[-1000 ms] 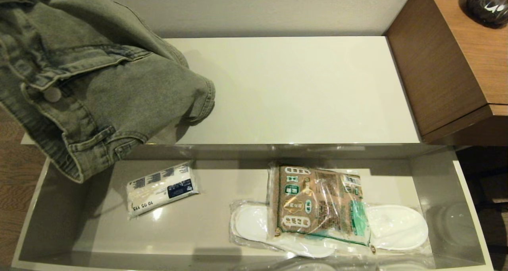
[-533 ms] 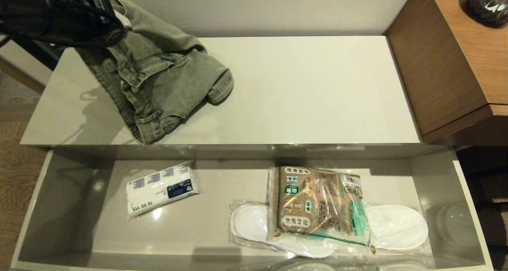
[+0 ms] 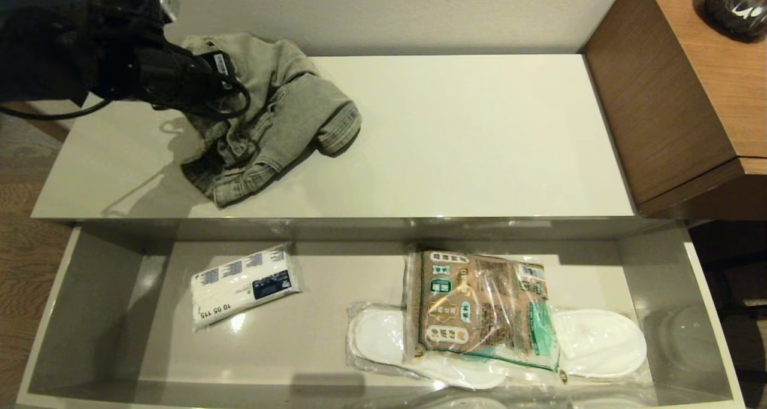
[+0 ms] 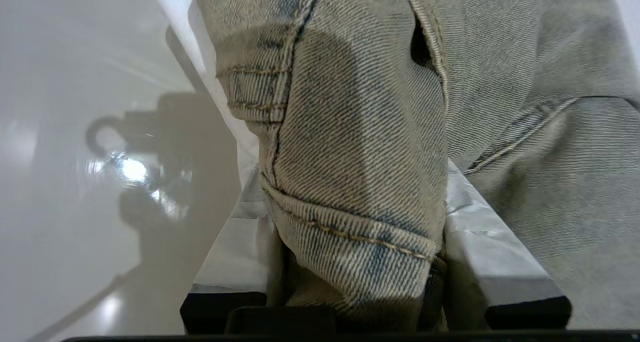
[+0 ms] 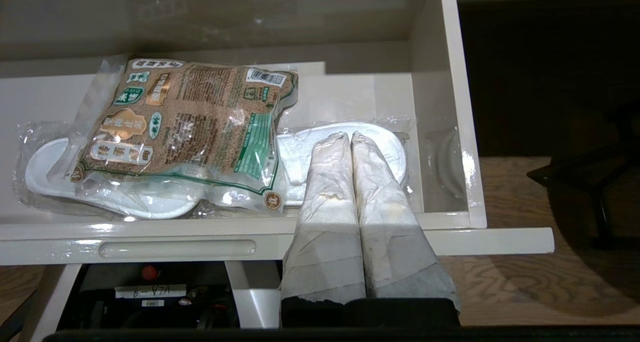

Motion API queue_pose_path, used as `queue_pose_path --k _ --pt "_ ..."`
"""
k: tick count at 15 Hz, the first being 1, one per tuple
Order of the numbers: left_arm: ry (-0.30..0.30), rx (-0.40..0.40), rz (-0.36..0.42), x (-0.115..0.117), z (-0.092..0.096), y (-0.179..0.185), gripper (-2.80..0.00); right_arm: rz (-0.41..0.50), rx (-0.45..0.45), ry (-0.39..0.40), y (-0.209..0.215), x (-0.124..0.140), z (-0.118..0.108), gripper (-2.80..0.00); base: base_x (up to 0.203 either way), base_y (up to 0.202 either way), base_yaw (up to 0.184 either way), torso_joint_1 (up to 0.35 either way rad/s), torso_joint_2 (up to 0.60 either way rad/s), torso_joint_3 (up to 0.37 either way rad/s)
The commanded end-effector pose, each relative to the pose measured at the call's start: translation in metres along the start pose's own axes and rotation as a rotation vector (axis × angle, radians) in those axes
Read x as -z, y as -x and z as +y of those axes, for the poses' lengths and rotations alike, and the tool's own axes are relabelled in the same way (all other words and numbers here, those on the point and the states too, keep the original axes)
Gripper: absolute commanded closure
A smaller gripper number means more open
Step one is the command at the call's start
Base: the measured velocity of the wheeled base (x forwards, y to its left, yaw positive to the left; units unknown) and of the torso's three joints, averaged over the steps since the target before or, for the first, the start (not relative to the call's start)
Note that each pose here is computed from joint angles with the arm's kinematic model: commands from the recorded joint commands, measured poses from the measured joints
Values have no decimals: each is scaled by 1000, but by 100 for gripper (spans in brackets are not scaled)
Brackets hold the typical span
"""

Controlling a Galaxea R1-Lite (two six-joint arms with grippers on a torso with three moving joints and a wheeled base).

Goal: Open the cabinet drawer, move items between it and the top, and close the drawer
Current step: Place the shorts on the table

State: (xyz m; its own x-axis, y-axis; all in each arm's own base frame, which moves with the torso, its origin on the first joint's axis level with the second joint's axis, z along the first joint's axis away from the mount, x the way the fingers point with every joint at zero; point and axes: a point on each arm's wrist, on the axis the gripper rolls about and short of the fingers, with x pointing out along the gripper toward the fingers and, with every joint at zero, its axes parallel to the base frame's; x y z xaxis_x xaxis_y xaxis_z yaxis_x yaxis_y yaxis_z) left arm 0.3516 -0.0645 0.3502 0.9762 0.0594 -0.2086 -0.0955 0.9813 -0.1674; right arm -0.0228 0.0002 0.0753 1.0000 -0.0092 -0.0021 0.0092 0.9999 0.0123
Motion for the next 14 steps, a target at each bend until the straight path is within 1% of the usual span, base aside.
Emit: queue_pose_path --k 1,2,3,7,9,12,13,14 --pt "-13 -21 43 13 -1 -16 0 1 0 0 0 1 0 0 0 0 0 0 0 0" --pt "-17 -46 34 12 -1 -16 0 1 0 0 0 1 0 0 0 0 0 0 0 0" --pt "-18 -49 30 11 -1 -14 -280 1 0 0 0 1 0 0 0 0 0 0 0 0" --pt "-10 -24 -5 0 -2 2 -280 1 0 0 0 1 0 0 0 0 0 0 0 0" --pt "-2 1 -40 -10 -6 21 -280 1 0 0 0 1 0 0 0 0 0 0 0 0" --pt "-2 2 -41 -11 -6 22 -280 1 0 0 0 1 0 0 0 0 0 0 0 0" --pt "1 6 -53 -15 -5 30 -280 1 0 0 0 1 0 0 0 0 0 0 0 0" --pt "10 15 -86 -26 -2 53 -280 1 0 0 0 1 0 0 0 0 0 0 0 0"
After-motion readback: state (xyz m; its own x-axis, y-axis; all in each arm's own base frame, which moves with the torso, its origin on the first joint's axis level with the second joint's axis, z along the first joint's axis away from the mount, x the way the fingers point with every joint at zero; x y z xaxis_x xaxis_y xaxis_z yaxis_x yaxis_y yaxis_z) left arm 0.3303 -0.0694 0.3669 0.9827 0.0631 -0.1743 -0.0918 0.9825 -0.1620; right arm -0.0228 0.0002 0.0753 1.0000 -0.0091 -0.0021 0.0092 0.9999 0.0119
